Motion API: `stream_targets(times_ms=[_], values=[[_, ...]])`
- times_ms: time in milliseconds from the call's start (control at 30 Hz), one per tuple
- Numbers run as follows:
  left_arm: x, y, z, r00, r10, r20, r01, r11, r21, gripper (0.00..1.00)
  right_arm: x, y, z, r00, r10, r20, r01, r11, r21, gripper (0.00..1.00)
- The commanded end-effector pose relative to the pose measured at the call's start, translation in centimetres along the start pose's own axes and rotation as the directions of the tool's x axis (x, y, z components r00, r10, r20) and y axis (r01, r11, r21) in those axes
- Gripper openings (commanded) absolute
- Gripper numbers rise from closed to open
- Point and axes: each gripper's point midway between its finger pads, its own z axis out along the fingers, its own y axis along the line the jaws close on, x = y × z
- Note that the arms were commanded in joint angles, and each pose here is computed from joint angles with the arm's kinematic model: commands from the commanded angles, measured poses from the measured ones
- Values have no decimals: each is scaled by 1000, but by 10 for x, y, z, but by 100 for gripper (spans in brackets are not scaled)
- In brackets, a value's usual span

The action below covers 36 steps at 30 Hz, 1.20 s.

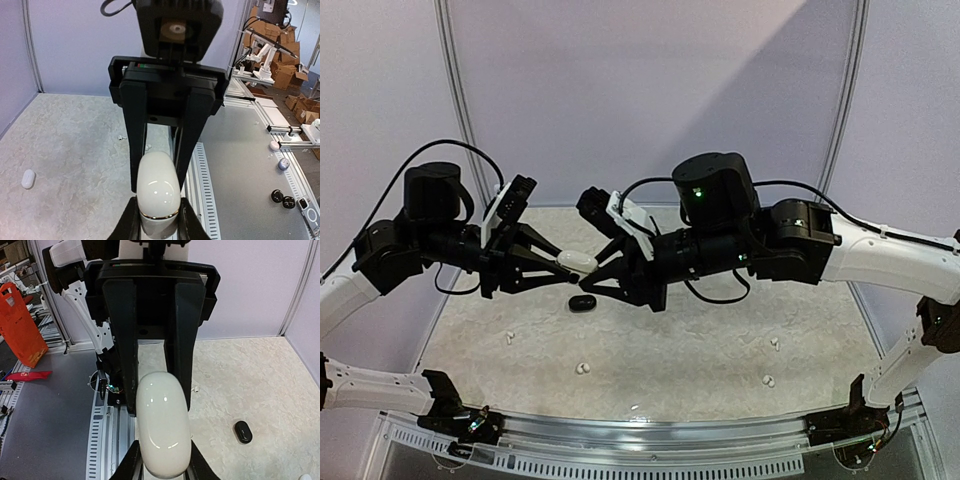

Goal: Insert the wireless bluetooth earbuds into the charging case
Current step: Pass from the left arm to the right, then pass from the right arm to the left

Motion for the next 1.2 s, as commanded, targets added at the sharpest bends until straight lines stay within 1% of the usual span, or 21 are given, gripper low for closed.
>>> stream_targets(times_ms=[0,167,200,267,300,333,367,400,467,633,833,900,1000,1167], values=[[6,-4,2,1000,4,-6,-4,1000,21,0,-9,1,2,1000,4,24,-4,1000,-22,19],[8,-4,3,1000,-2,-9,2,1000,21,0,-10,1,0,1000,4,25,-3,1000,-23,8],[9,-4,2,1000,-4,-10,4,1000,20,6,-11,0,-1,1000,2,25,-2,1000,-19,6],[11,-4,2,1000,-12,-12,12,1000,14,35,-10,0,-3,1000,1,21,-1,1000,-14,3],[14,-3,2,1000,-17,-14,17,1000,11,48,-10,0,-4,1000,0,20,0,1000,-9,2],[17,-2,2,1000,-19,-14,19,1000,3,57,-10,-1,-6,1000,0,19,0,1000,-1,1],[18,-1,2,1000,-18,-13,17,1000,-5,63,-10,-2,-8,1000,2,17,-2,1000,7,1],[20,-1,1,1000,-16,-11,16,1000,-13,65,-9,-3,-9,1000,2,11,-2,1000,15,1],[24,1,1,1000,-12,-7,12,999,-30,65,-8,-5,-12,1000,1,-1,-1,1000,29,0],[21,4,2,1000,-23,4,23,999,-35,49,-6,-5,-12,999,-20,-29,21,999,26,0],[20,5,4,1000,-22,6,22,999,-30,41,-8,-6,-9,999,-38,-33,39,999,23,0],[20,4,5,1000,-26,10,26,999,-22,42,-8,-5,-8,998,-42,-35,43,999,22,0],[14,2,5,1000,-14,25,15,1000,-14,47,-5,-7,-7,998,-40,-49,41,999,28,0],[9,2,9,999,-13,39,13,1000,-5,46,-5,-7,-5,998,-42,-53,44,999,29,0]])
